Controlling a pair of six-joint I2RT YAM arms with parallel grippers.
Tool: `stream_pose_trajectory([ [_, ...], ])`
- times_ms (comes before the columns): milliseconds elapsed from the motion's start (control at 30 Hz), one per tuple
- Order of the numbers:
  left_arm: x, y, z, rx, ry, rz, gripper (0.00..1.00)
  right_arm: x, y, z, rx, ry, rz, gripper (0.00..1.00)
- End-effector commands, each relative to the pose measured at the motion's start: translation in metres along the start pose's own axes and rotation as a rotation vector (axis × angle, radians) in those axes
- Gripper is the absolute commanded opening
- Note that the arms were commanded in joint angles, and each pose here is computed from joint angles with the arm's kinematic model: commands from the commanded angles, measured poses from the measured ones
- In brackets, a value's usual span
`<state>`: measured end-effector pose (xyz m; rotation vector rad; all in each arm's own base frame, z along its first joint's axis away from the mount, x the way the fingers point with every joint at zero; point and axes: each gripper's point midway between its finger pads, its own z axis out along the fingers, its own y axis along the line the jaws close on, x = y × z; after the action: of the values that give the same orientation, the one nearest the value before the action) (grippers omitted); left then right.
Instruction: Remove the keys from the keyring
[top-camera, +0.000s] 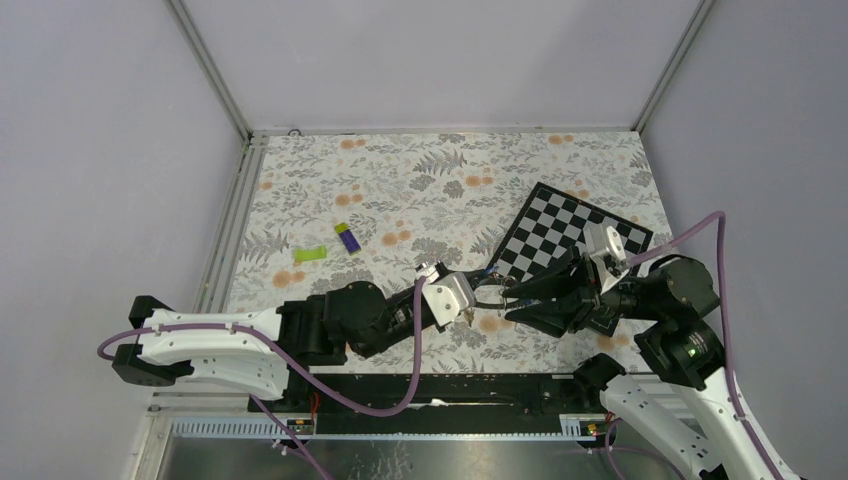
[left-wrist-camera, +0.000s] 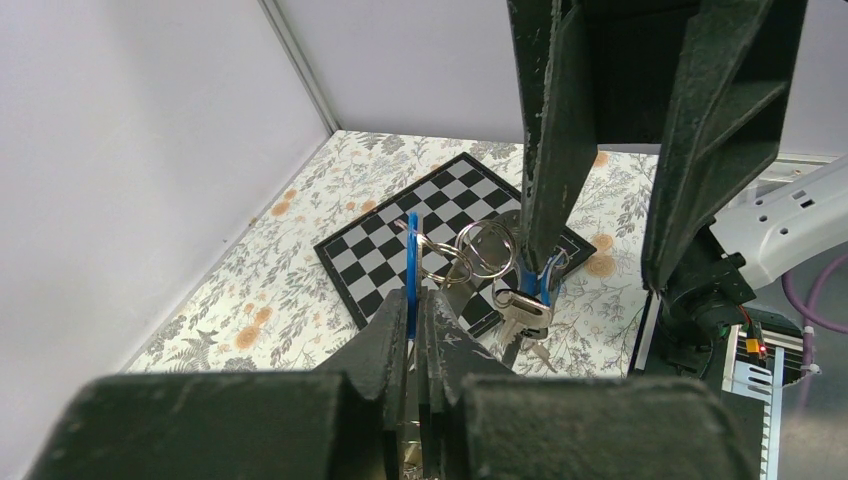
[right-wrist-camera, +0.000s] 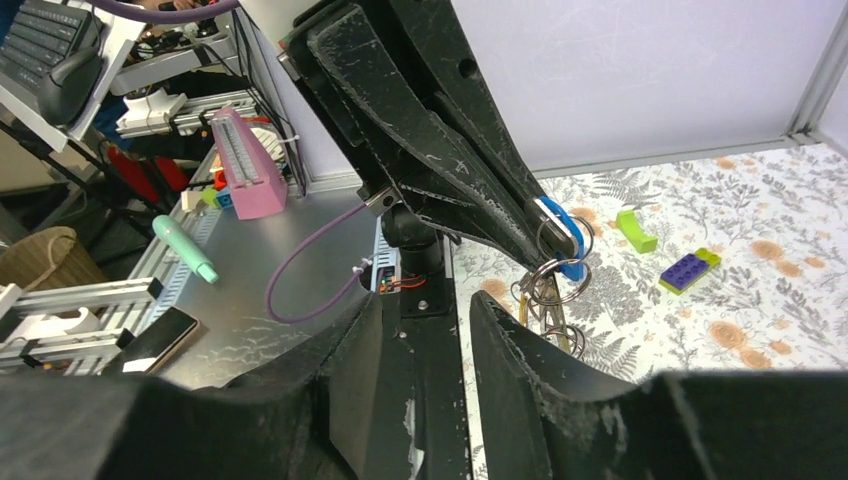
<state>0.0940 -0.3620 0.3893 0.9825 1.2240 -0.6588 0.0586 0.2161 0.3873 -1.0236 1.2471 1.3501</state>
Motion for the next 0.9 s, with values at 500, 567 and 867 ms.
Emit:
stream_pose_trajectory([
  [500, -0.047, 0.015, -0.007, -0.029, -0.138, -0.078, 0.00, -0.014, -0.021, 0.003, 0.096, -0.056, -0.070, 0.41],
  [567, -0.048, 0.014, -0.007, -0.025, -0.140, -0.079, 0.00, -0.013, -0.022, 0.003, 0.097, -0.055, -0.068, 0.41],
  [867, -0.049, 0.012, -0.006, -0.013, -0.143, -0.081, 0.00, -0.009, -0.027, 0.007, 0.090, -0.055, -0.057, 0.41],
])
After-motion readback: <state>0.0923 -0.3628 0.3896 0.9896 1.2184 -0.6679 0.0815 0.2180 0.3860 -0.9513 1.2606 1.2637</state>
